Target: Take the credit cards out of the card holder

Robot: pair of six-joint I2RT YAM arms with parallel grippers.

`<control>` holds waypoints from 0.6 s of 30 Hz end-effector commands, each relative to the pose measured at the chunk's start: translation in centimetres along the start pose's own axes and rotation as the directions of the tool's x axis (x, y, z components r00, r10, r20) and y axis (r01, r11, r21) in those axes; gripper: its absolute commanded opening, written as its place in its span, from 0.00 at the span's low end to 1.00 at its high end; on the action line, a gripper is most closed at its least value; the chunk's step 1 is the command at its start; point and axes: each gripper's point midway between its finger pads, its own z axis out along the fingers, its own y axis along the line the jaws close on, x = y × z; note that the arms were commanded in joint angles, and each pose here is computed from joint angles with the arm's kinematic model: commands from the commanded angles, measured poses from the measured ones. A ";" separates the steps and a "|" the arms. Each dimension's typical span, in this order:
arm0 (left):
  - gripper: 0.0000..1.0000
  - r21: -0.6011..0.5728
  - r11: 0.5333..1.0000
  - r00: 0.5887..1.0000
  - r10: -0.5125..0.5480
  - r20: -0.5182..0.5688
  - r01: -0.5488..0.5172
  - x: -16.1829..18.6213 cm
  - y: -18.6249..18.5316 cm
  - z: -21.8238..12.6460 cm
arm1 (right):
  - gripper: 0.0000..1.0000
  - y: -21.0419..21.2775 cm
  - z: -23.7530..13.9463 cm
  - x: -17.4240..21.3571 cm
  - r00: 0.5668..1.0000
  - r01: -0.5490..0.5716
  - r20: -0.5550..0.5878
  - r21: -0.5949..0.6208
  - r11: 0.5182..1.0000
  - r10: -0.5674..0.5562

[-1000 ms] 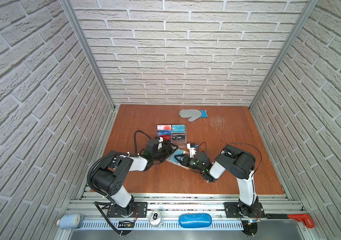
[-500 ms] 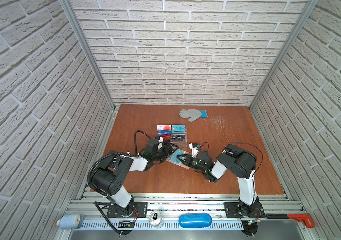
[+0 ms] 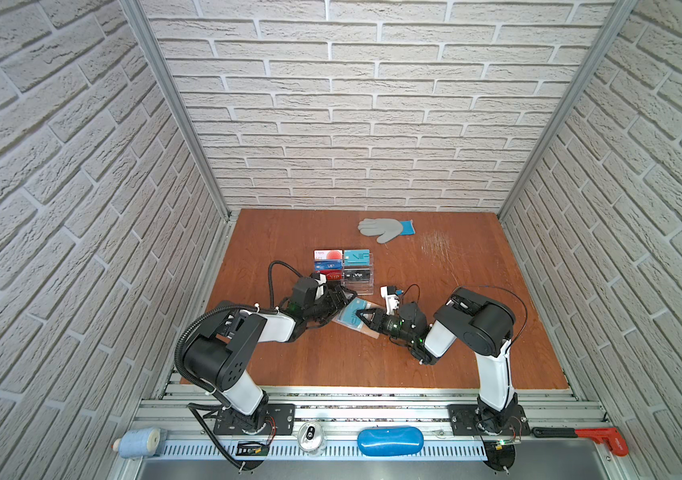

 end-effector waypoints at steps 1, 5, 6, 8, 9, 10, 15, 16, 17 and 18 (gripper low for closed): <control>0.98 -0.093 0.995 0.998 -0.047 -0.034 0.043 1.4 3.2 0.3 | 0.20 1.0 -0.6 -0.7 0.999 0.021 0.026 -0.030 0.999 -0.021; 0.98 -0.091 0.995 0.998 -0.046 -0.035 0.043 1.4 3.2 0.3 | 0.18 0.7 -0.7 -0.7 0.999 0.019 0.027 -0.026 0.999 -0.018; 0.98 -0.091 0.995 0.998 -0.048 -0.035 0.044 1.4 3.2 0.3 | 0.18 0.8 -0.7 -0.7 0.999 0.019 0.028 -0.028 0.999 -0.018; 0.98 -0.090 0.995 0.998 -0.046 -0.034 0.043 1.4 3.2 0.3 | 0.17 0.7 -0.8 -0.7 0.999 0.018 0.030 -0.029 0.999 -0.017; 0.98 -0.090 0.995 0.998 -0.046 -0.033 0.043 1.4 3.2 0.3 | 0.17 0.7 -0.9 -0.7 0.999 0.019 0.029 -0.030 0.999 -0.018; 0.98 -0.091 0.995 0.998 -0.047 -0.033 0.044 1.4 3.2 0.3 | 0.17 0.7 -0.9 -0.7 0.999 0.017 0.029 -0.030 0.999 -0.016; 0.98 -0.092 0.995 0.998 -0.049 -0.033 0.046 1.4 3.3 0.3 | 0.16 0.5 -1.1 -0.7 1.000 0.013 0.028 -0.028 1.000 -0.012; 0.98 -0.090 0.995 0.998 -0.049 -0.032 0.046 1.4 3.2 0.3 | 0.15 0.5 -1.1 -0.7 1.000 0.013 0.027 -0.027 1.000 -0.012; 0.98 -0.090 0.995 0.998 -0.050 -0.033 0.047 1.4 3.2 0.3 | 0.14 0.5 -1.1 -0.7 1.000 0.013 0.028 -0.028 1.000 -0.012; 0.98 -0.089 0.995 0.998 -0.050 -0.036 0.047 1.5 3.2 0.3 | 0.13 0.4 -1.1 -0.7 1.000 0.012 0.027 -0.028 1.000 -0.012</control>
